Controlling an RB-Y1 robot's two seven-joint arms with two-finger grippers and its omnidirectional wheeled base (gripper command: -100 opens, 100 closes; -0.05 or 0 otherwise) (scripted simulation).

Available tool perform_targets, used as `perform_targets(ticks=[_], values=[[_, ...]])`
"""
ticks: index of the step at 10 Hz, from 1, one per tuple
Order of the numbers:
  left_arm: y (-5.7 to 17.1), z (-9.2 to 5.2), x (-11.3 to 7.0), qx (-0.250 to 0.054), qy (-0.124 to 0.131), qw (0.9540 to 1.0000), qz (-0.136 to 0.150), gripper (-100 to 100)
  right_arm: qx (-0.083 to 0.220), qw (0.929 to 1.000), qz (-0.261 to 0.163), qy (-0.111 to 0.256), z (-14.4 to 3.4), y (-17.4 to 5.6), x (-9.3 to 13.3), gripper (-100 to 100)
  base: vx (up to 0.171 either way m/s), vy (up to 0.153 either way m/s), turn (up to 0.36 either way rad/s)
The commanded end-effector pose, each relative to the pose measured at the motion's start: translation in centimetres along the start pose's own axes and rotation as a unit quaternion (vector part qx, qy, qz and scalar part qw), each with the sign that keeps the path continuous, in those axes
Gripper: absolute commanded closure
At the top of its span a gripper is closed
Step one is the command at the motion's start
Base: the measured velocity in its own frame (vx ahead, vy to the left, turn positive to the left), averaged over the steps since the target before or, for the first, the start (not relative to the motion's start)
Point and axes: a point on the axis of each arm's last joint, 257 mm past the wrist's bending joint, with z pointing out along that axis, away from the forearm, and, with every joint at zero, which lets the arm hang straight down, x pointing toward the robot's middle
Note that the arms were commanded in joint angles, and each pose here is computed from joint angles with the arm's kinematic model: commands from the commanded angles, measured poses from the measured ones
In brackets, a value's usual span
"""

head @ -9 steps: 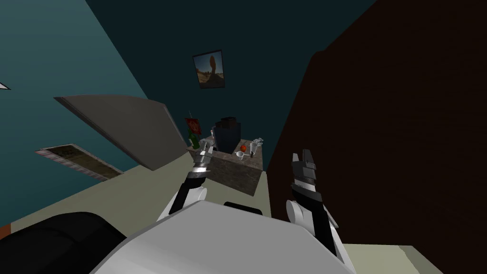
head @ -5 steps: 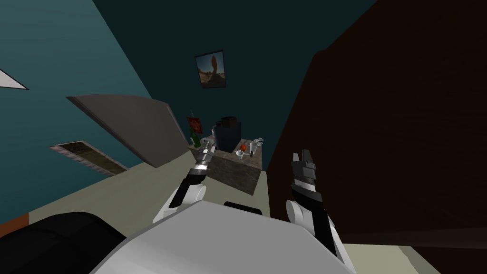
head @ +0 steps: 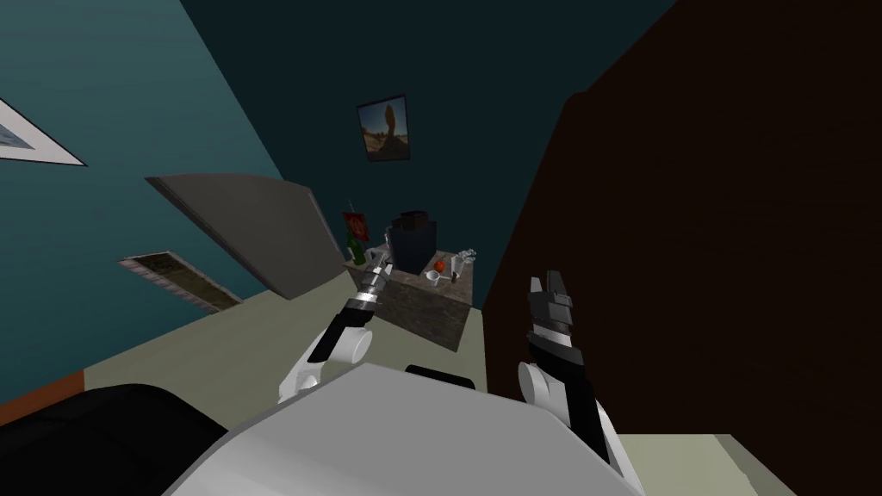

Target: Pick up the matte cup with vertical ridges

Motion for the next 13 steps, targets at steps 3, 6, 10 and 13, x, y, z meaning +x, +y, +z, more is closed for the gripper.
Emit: perform_targets(ticks=[3,6,10,13], values=[[1.1,0.8,0.3,-0.026,0.014,0.9995,0.011,-100,0.000,1.0000,0.000,0.000,0.0,0.0,0.0,0,-0.022,-0.042,0.036],[2.2,1.9,0.8,-0.053,0.035,0.9977,0.025,-100,0.000,1.0000,0.000,0.000,0.0,0.0,0.0,0,-0.020,-0.050,0.041],[3.5,2.9,1.3,-0.085,0.058,0.9938,0.042,-100,0.000,1.0000,0.000,0.000,0.0,0.0,0.0,0,-0.018,-0.051,0.036],[4.9,3.2,1.7,-0.115,0.071,0.9895,0.052,-100,0.000,1.0000,0.000,0.000,0.0,0.0,0.0,0,-0.013,-0.048,0.033]])
